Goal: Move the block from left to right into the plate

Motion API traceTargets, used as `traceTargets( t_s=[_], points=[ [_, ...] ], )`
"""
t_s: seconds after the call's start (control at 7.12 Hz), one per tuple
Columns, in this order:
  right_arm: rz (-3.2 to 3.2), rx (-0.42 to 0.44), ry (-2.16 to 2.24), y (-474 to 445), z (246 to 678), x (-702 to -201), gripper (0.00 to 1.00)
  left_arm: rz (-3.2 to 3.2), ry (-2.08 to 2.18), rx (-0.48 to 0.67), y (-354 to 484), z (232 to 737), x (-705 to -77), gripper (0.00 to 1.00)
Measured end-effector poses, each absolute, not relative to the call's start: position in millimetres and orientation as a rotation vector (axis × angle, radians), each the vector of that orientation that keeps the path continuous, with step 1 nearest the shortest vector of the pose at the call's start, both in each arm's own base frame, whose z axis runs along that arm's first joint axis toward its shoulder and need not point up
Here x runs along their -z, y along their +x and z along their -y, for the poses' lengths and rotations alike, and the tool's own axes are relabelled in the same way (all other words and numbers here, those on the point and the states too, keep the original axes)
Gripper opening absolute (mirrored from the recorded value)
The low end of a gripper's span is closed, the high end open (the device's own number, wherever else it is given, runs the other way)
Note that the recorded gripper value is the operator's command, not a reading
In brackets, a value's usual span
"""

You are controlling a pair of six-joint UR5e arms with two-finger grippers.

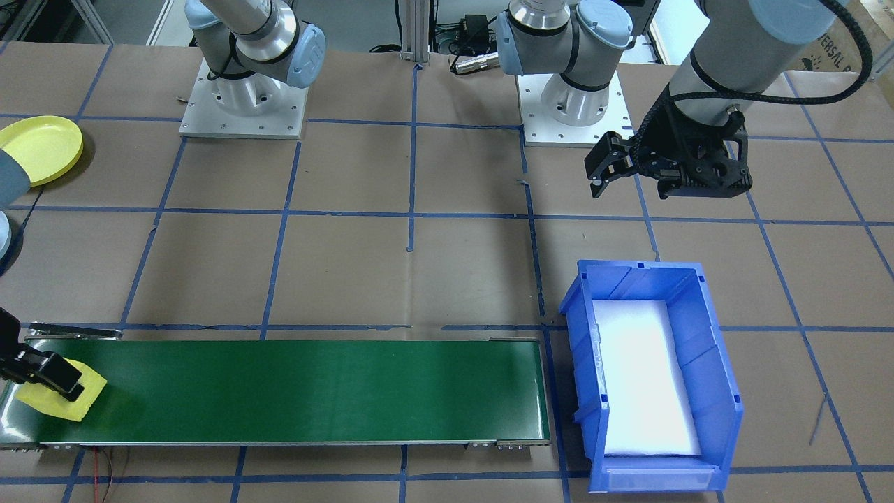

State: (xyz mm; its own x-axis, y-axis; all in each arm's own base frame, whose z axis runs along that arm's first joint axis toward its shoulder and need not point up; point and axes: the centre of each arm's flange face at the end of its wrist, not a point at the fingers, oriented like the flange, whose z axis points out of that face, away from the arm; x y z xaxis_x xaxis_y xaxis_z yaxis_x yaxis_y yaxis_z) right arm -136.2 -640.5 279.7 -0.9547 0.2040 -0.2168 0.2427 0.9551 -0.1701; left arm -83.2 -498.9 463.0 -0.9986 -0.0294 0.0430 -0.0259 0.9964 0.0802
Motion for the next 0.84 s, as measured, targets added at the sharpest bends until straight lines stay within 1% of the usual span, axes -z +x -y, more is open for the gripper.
traceTargets(
  t_s=[0.14,0.42,0.56,0.84],
  points=[
    [-2.984,0.220,0.307,-154,609,-293,0.35,3.095,0.047,0.123,-83,499,-463,1.00],
    [-3.103,0.036,0.259,-198,520,-318,0.37,3.095,0.055,0.122,-84,498,-464,1.00],
    [-3.126,-0.035,0.253,-224,480,-322,0.37,3.095,0.056,0.122,-84,498,-464,1.00],
    [-3.109,-0.206,0.330,-289,408,-315,0.37,3.095,0.056,0.124,-84,499,-463,1.00]
  ],
)
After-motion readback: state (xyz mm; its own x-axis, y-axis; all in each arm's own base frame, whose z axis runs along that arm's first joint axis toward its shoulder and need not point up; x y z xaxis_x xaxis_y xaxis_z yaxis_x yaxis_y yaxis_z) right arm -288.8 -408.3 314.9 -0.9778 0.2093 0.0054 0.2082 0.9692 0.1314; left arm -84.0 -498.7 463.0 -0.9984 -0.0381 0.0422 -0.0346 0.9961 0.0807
